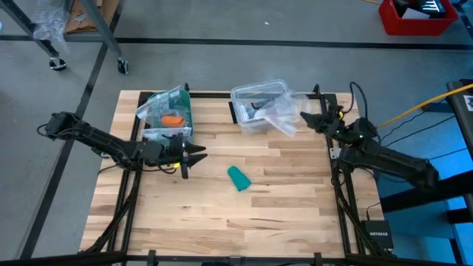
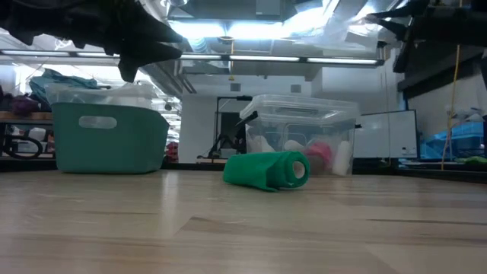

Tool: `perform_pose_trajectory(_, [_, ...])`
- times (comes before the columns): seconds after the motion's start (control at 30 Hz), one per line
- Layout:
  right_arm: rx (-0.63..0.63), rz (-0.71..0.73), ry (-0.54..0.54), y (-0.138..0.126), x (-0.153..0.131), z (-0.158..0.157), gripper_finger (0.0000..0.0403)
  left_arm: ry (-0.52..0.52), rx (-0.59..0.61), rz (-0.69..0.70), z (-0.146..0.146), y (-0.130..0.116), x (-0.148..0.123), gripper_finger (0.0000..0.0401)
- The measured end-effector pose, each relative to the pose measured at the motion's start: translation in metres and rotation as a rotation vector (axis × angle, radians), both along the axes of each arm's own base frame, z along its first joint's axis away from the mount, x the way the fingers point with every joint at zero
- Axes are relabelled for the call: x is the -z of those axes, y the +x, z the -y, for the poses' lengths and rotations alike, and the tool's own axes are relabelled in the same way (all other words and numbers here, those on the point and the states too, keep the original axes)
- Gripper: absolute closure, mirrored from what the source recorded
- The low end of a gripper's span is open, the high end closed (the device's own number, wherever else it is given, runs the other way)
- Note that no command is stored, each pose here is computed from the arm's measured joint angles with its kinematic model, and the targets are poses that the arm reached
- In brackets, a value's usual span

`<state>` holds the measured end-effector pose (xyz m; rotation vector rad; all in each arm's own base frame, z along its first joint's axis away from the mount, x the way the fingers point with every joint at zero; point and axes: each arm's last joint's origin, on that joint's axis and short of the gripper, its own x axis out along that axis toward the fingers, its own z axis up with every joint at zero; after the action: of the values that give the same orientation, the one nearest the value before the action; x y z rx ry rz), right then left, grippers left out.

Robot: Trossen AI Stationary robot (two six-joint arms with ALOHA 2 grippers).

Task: Roll bandage
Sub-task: Open the transparent zip bag

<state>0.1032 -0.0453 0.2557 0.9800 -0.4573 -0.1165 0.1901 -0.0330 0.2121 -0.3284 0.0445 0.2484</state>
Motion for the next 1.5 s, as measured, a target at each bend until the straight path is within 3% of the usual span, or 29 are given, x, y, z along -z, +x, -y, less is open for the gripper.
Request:
perform_pose_trajectory(0.33, [-0.093,-0.094,-0.03,0.05,0.015,-0.026,0.0403,-0.071,-0.006,0.017,0.0,0.0,0.0,0.026])
perform_pose_trajectory(0.57, [-0.163,-0.021,-0.054,0.086,0.028,-0.048,0.0403,-0.114,0.046,0.02,0.002,0.0,0.0,0.026])
perform_pose_trajectory(0.7, [-0.187,-0.046,-0.047,0.107,0.037,-0.058,0.0403,-0.136,0.061,0.024,0.002,0.0,0.0,0.026])
perform_pose_trajectory(1.07, [-0.281,-0.061,-0.133,0.192,0.019,-0.075,0.0403,-0.151,0.06,0.025,0.002,0.0,0.0,0.026])
perform_pose_trajectory(1.3, [-0.3,-0.119,-0.154,0.205,0.02,-0.078,0.0403,-0.131,0.074,0.023,0.004,0.0,0.0,0.026])
perform_pose_trajectory(1.5, [-0.285,-0.119,-0.153,0.205,0.02,-0.075,0.0403,-0.126,0.24,0.01,0.015,-0.001,0.0,0.026])
